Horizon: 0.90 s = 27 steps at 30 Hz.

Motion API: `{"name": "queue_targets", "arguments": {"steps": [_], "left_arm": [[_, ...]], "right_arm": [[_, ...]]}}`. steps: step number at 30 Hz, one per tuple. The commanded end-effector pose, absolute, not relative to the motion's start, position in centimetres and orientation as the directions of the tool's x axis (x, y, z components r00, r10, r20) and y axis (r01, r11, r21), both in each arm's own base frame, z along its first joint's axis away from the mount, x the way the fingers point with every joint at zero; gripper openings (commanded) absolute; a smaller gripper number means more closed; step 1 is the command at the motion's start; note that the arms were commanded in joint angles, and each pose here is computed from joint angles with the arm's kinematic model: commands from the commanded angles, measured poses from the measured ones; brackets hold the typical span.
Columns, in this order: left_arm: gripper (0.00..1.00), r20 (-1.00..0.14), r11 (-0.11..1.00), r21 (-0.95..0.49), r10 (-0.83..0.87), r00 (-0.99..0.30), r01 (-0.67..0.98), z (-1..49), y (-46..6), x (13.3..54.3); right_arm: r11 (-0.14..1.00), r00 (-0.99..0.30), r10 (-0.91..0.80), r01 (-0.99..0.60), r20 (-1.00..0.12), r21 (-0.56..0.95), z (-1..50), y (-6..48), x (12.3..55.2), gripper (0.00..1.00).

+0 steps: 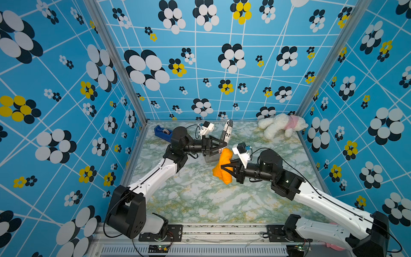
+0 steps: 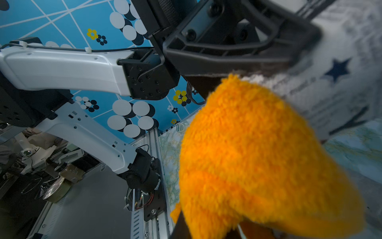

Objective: Wipe the eyeglass case
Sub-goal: Wipe the dirt from the eyeglass case.

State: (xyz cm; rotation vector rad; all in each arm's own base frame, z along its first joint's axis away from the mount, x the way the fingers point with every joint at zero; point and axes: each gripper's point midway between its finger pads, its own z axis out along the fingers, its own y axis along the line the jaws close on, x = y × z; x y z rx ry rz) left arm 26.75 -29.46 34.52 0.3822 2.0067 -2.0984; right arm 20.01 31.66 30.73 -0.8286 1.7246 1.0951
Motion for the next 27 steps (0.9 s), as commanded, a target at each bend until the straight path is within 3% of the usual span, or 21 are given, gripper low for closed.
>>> {"name": "queue_targets", "arguments": {"steps": [1,7,15,22,27], "left_arm": [[0.0,-0.365,-0.073,-0.929,0.032,-0.93,0.362,35.0,-29.8,26.4],[0.0,-0.365,-0.058,-0.93,0.053,-0.929,0.362,34.6,-30.0,25.6],[0.0,-0.341,-0.001,-0.94,0.073,-0.937,0.341,33.1,-29.7,24.8],[0.0,-0.345,0.009,-0.937,0.095,-0.934,0.348,33.7,-30.7,23.6],[0.0,-0.256,0.211,-0.941,0.072,-0.964,0.266,29.9,-30.1,23.3]], "right_arm": [[0.405,-0.306,-0.028,-0.874,-0.952,0.269,32.6,30.3,20.8,0.0],[0.499,-0.27,-0.002,-0.835,-0.963,0.233,35.2,28.1,25.6,0.0],[0.695,-0.334,0.064,-0.662,-0.94,0.283,34.9,23.0,33.1,0.0],[0.741,-0.394,0.1,-0.583,-0.914,0.333,31.1,20.5,32.7,0.0],[0.79,-0.436,0.084,-0.52,-0.896,0.327,30.6,19.3,32.5,0.0]]}}
